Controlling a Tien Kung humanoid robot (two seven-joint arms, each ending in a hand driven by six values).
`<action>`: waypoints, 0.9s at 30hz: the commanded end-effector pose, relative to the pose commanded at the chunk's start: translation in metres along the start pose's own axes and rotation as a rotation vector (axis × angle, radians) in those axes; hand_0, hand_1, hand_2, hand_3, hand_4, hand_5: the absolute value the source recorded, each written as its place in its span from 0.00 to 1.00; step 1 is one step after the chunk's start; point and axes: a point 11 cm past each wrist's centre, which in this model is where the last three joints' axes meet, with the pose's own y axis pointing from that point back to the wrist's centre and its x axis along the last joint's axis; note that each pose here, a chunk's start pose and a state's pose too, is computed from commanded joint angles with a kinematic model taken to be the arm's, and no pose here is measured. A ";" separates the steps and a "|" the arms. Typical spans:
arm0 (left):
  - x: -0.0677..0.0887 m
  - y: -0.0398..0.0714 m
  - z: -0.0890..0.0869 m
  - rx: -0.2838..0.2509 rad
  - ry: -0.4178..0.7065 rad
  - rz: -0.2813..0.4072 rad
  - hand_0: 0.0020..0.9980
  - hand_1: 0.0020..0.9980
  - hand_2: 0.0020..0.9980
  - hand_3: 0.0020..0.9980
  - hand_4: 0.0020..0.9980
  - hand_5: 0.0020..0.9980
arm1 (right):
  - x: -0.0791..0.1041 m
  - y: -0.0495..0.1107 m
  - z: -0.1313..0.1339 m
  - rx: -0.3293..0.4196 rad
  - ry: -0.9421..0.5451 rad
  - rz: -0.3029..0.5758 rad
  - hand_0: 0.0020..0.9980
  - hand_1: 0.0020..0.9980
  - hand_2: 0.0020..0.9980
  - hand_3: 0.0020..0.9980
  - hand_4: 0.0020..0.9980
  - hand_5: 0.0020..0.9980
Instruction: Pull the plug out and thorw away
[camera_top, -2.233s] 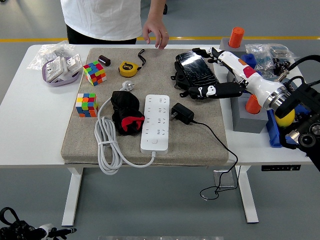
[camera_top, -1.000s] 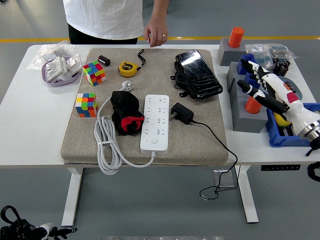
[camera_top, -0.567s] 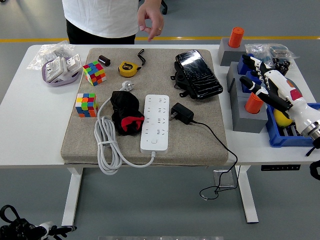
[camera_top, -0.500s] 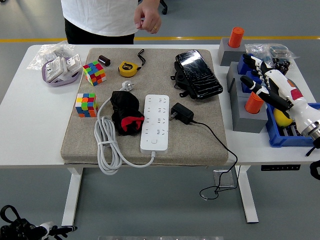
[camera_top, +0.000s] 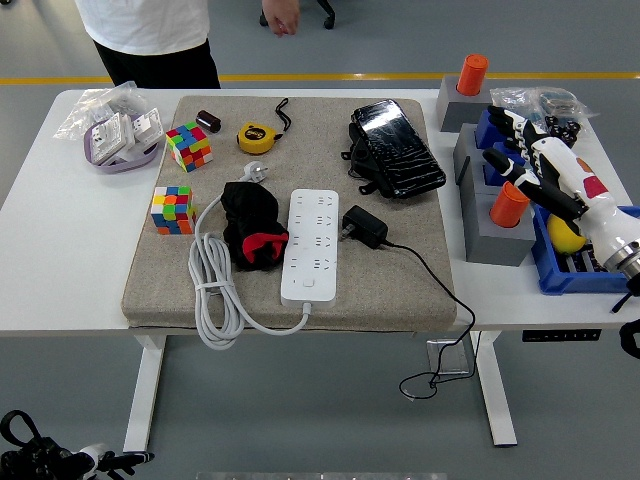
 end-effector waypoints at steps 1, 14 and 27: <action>0.000 0.000 0.000 0.000 -0.001 -0.001 0.53 0.66 0.69 0.67 0.83 0.72 | 0.000 0.000 0.000 0.000 0.000 0.000 1.00 1.00 1.00 1.00 1.00 0.96; 0.000 0.000 0.004 -0.008 -0.002 0.000 0.53 0.67 0.69 0.67 0.84 0.72 | 0.003 0.001 0.001 -0.004 -0.002 0.011 1.00 1.00 1.00 1.00 1.00 0.96; -0.001 0.000 0.002 -0.005 0.000 -0.001 0.53 0.66 0.69 0.67 0.84 0.72 | 0.006 0.002 0.002 -0.007 -0.002 0.024 1.00 1.00 1.00 1.00 1.00 0.95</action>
